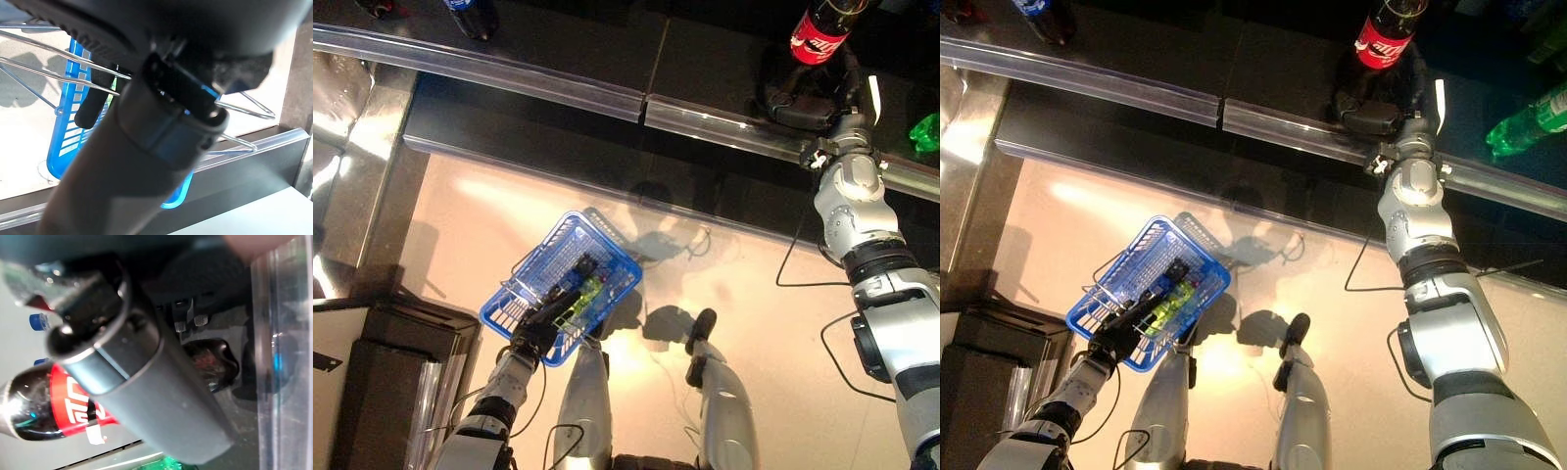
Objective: Pick up the drink and place into the basket.
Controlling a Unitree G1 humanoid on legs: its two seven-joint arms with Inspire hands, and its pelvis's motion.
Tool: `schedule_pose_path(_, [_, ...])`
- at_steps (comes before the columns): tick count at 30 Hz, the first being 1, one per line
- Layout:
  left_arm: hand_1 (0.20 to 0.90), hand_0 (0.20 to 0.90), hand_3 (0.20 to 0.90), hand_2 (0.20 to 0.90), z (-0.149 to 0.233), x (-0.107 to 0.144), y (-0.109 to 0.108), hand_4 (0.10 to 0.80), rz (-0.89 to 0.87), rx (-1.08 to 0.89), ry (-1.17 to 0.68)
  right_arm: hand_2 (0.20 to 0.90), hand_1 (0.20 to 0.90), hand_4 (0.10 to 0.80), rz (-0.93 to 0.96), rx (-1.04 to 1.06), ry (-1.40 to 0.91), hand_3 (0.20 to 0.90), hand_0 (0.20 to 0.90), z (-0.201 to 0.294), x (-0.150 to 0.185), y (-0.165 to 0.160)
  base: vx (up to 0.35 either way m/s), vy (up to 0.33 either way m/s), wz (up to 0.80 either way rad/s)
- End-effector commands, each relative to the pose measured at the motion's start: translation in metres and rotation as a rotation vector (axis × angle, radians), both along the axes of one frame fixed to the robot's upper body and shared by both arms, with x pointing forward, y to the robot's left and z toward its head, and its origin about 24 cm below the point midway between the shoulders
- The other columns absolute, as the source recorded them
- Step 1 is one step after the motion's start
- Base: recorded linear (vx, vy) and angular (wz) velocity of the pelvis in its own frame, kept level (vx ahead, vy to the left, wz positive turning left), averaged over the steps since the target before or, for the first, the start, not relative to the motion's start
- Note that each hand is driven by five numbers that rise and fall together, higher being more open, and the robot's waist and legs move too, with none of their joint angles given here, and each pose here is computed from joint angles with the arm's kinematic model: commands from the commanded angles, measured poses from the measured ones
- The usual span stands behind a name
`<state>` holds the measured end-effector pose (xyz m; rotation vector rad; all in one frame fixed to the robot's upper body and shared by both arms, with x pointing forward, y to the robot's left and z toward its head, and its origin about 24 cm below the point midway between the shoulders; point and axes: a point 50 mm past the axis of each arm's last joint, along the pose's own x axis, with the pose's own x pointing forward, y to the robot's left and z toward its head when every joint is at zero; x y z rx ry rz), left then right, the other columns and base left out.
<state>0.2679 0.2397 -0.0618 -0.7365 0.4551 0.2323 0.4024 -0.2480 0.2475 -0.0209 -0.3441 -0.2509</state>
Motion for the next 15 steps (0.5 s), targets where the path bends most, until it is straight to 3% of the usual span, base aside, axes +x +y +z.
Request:
schedule_pose_path(1, [0.300,0.300,0.200,0.300,0.0093,-0.0128,0.0315,0.100,-0.048,0.105,-0.058,0.900,0.900,0.800,-0.021,-0.046,-0.285,0.900,0.900,0.0939,-0.0179,-0.0107,0.000,0.000,0.00])
schedule_pose_path(15, [0.300,0.300,0.200,0.300,0.0086,-0.0154,0.0335,0.100,-0.058,0.109,-0.061,0.900,0.900,0.800,-0.030,0.043,-0.303,0.900,0.900,0.1032,-0.0182,-0.0185,0.000,0.000,0.00])
